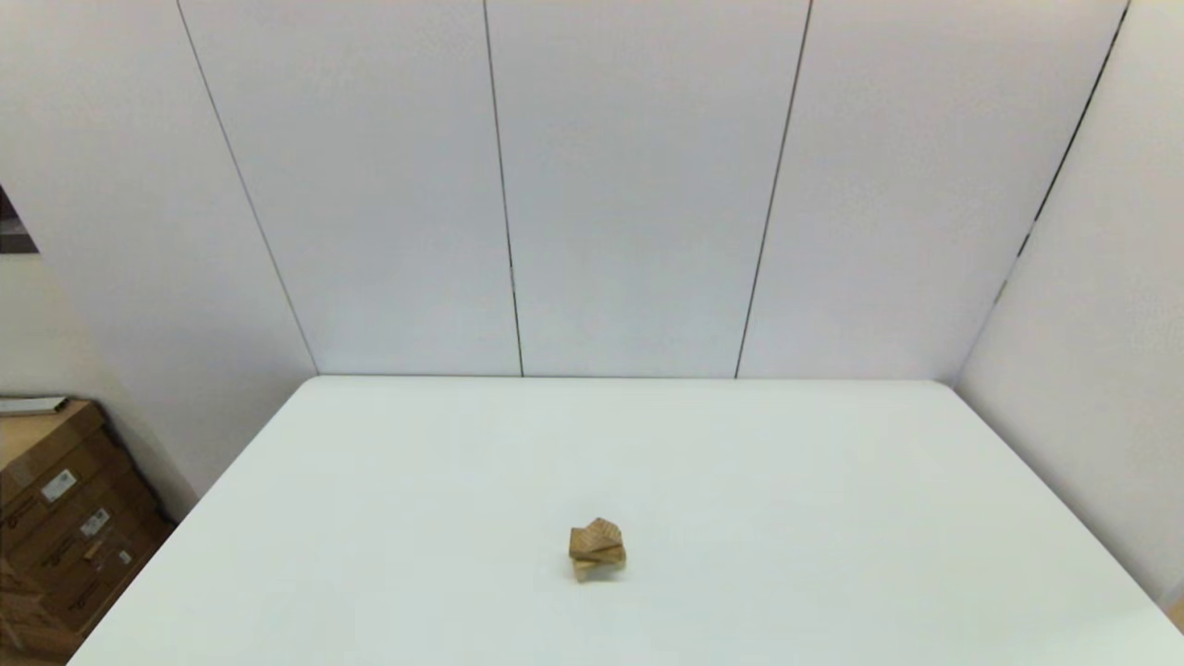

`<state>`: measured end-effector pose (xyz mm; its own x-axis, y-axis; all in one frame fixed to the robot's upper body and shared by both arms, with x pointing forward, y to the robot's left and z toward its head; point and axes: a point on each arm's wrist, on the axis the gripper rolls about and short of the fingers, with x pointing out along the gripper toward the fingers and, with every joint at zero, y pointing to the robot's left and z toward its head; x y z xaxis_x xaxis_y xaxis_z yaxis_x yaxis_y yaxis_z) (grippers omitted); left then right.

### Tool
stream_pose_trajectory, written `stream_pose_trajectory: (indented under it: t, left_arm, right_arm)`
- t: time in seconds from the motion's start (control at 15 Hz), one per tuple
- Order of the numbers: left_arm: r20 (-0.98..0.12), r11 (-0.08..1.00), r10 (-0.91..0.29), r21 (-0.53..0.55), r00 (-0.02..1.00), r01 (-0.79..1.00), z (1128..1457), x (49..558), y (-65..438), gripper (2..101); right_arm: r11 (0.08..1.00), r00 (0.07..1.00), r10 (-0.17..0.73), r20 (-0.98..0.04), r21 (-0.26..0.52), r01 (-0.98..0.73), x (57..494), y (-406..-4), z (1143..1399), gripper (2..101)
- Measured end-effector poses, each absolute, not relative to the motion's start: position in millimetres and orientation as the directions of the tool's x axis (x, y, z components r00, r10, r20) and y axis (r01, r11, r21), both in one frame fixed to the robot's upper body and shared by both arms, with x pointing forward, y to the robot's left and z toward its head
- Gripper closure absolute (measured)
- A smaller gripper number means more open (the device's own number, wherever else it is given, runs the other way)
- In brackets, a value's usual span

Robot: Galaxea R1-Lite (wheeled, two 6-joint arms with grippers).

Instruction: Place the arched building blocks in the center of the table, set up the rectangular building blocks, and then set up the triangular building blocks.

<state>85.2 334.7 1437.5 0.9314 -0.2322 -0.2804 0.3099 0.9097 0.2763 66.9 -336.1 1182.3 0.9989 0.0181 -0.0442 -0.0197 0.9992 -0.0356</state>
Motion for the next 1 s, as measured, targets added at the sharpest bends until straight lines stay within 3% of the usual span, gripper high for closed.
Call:
stream_pose_trajectory:
  t: [0.27,0.53,1.0]
  left_arm:
    - [-0.18,0.946,-0.094,0.289,0.979,0.144,1396.9,31.2,340.7,6.1]
    - [-0.183,0.955,-0.02,0.287,0.983,0.073,1329.3,4.6,337.2,6.0]
    - [-0.161,0.972,0.018,0.233,0.987,0.02,1226.7,33.1,334.0,5.4]
  right_arm:
    - [0.999,0.999,0.018,-0.044,-0.036,-0.019,66.9,-336.2,1182.3,4.3]
    - [0.999,0.999,0.018,-0.044,-0.035,-0.019,66.9,-336.2,1182.3,4.3]
    - [0.999,0.999,0.017,-0.044,-0.036,-0.019,66.9,-336.2,1182.3,4.3]
